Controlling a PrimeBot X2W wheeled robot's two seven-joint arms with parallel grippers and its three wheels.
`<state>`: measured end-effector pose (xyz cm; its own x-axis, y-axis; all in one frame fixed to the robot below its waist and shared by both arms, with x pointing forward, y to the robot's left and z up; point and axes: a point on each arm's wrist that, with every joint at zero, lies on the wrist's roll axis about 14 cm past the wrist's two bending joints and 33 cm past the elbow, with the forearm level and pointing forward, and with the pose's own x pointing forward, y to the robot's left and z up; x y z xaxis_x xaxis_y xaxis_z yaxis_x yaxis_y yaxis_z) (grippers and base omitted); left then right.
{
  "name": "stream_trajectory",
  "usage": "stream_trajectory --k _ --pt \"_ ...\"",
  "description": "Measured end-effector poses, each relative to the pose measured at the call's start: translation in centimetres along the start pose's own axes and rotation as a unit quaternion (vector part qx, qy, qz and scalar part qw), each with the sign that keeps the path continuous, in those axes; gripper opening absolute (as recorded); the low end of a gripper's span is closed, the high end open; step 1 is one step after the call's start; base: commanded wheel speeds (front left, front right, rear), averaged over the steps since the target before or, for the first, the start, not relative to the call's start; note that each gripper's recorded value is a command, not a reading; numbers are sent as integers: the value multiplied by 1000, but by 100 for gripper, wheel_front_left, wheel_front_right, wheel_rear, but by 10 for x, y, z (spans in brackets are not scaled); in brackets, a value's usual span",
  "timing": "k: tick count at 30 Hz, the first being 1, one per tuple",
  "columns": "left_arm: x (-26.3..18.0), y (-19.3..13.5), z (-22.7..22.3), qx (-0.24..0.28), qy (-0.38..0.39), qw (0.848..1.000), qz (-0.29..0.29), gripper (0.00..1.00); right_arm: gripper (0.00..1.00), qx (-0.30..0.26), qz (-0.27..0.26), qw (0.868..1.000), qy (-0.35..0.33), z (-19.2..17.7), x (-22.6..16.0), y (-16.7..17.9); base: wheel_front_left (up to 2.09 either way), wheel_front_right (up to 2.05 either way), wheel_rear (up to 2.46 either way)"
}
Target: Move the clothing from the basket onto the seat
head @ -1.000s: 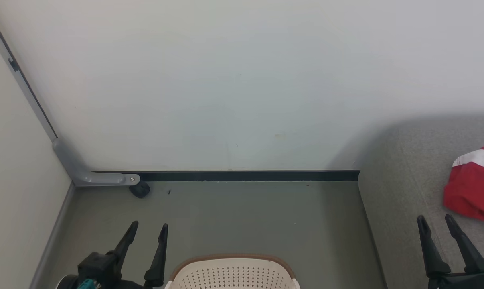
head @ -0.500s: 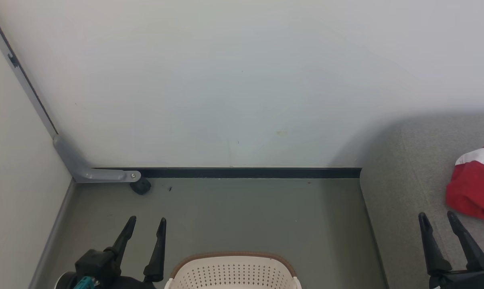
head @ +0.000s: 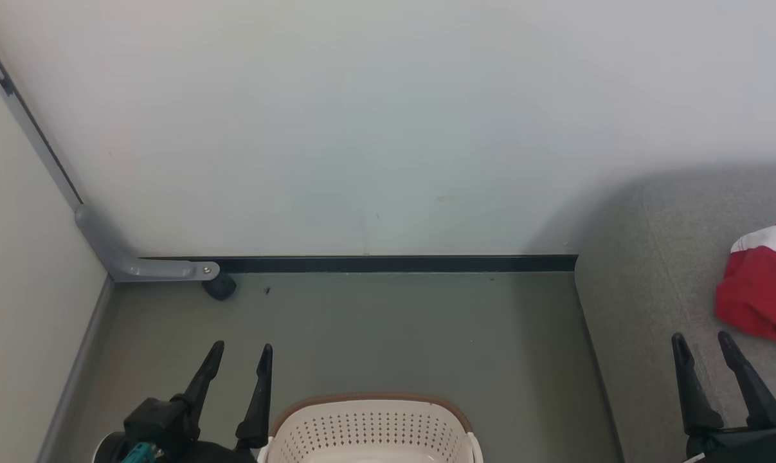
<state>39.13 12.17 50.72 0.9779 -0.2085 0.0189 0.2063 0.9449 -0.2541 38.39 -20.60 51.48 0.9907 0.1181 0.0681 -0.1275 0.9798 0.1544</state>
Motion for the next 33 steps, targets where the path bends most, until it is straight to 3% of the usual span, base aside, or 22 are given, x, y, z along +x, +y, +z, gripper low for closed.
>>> stream_trajectory --k 22,33 --pt "47 -19 -44 -10 60 997 -38 100 100 3 -3 1000 -4 -7 44 -10 0 0 0" --pt "76 -31 -105 -12 154 985 -72 100 100 -6 -3 1000 -6 -16 81 -19 0 0 0"
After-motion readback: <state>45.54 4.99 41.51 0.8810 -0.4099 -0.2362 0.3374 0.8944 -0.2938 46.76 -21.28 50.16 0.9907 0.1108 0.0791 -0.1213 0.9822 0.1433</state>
